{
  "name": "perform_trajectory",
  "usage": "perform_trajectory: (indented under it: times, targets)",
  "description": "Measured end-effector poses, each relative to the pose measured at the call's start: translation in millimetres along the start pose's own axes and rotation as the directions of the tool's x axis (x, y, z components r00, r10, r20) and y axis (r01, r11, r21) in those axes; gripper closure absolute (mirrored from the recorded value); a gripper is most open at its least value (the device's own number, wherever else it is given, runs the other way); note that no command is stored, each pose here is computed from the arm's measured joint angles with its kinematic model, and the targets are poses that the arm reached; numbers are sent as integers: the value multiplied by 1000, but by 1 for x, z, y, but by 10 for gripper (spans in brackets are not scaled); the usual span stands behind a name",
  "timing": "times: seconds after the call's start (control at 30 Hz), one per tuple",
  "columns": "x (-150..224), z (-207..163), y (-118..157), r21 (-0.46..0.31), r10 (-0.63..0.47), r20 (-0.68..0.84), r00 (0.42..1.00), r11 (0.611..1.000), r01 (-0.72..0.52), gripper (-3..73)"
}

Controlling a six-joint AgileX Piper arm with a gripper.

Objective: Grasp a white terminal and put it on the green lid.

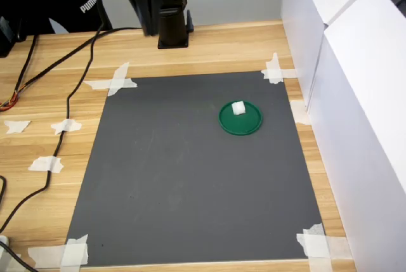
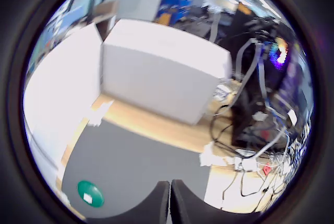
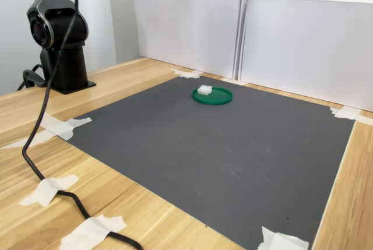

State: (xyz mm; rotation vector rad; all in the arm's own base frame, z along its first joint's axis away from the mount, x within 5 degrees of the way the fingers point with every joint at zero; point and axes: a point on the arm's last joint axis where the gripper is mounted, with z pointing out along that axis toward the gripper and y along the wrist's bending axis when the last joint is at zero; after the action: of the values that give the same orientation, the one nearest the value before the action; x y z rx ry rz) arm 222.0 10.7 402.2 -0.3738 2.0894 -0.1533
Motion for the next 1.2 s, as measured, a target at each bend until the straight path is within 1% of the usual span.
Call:
perform_trajectory:
  times: [0.07,0.17,0.27,0.37,0.43,0.6,0.73,0.97,1.1,1.2]
  targets:
    - [10,-18,-7,65,60,72,996,996,-64,711]
    - [32,-42,-11,144,130,180,975,977,-157,711]
    - [58,-57,-5,172,192,267,944,955,-243,711]
    - [84,-69,6,168,242,308,920,938,-303,711]
    - [103,-75,14,164,258,305,917,934,-317,711]
    - [148,-80,33,159,283,244,928,932,-326,711]
    - [175,-78,44,157,292,217,931,931,-329,711]
    - [206,-78,56,161,295,259,920,926,-342,711]
    - [215,-79,62,148,299,302,905,923,-355,711]
    - [220,-78,64,145,302,306,903,923,-358,711]
